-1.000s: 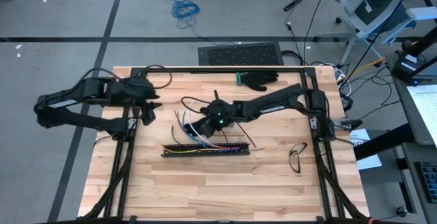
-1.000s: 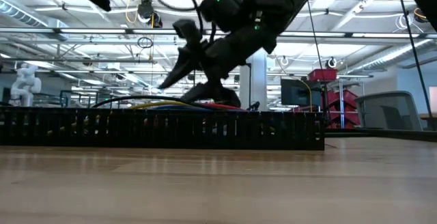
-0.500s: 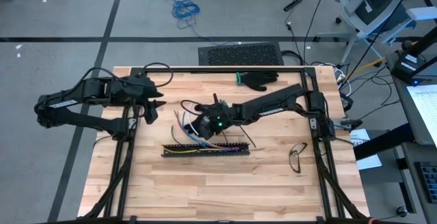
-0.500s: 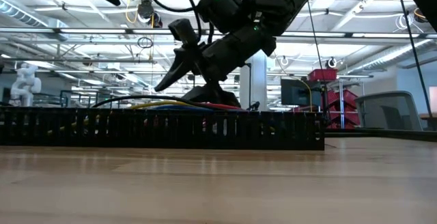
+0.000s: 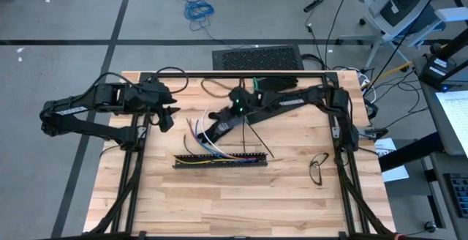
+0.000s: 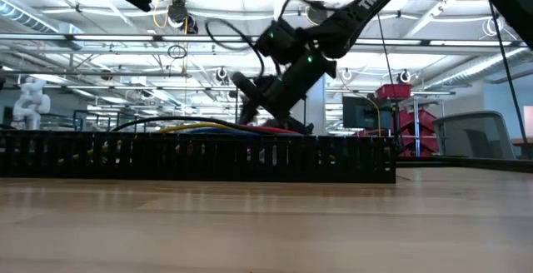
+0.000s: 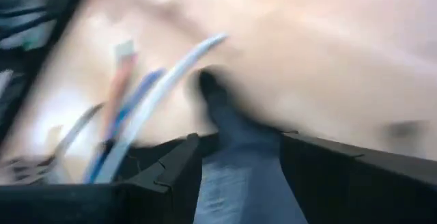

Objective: Ziptie cables
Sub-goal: Put the zip tied cable wires into the black cable duct

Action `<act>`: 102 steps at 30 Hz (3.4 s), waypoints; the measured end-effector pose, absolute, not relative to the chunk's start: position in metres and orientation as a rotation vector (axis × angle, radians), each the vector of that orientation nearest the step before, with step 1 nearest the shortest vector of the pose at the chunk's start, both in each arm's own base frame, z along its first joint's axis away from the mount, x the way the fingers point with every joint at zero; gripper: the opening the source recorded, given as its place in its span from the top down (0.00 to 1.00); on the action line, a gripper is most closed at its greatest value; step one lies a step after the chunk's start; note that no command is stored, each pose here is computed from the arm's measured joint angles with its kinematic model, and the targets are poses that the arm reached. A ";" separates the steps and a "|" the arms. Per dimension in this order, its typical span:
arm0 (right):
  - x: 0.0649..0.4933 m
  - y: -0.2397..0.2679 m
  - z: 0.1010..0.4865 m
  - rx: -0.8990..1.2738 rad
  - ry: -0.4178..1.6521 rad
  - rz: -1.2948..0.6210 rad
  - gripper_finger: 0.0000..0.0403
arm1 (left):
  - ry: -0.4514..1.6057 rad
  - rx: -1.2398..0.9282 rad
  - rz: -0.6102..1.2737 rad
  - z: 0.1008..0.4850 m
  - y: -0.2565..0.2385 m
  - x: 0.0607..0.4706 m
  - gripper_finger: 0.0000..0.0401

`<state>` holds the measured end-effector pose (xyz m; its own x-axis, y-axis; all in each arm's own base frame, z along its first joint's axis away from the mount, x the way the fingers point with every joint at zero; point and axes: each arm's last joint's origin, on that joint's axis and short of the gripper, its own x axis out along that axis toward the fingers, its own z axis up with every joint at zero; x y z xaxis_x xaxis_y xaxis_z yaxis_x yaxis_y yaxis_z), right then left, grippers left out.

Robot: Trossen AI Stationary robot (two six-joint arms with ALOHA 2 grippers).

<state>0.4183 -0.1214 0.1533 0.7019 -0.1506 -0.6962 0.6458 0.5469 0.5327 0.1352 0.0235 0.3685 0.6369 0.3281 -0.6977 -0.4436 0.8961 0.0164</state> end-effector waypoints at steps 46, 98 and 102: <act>0.445 -0.001 0.153 1.039 0.701 -0.164 0.55 | 0.737 -0.228 0.544 0.368 0.025 0.134 0.64; 0.474 0.031 0.170 1.022 0.795 0.133 0.55 | 0.727 -0.195 0.599 0.369 0.027 0.134 0.64; 0.472 0.037 0.163 0.965 0.809 0.053 0.55 | 0.724 -0.199 0.606 0.369 0.027 0.134 0.64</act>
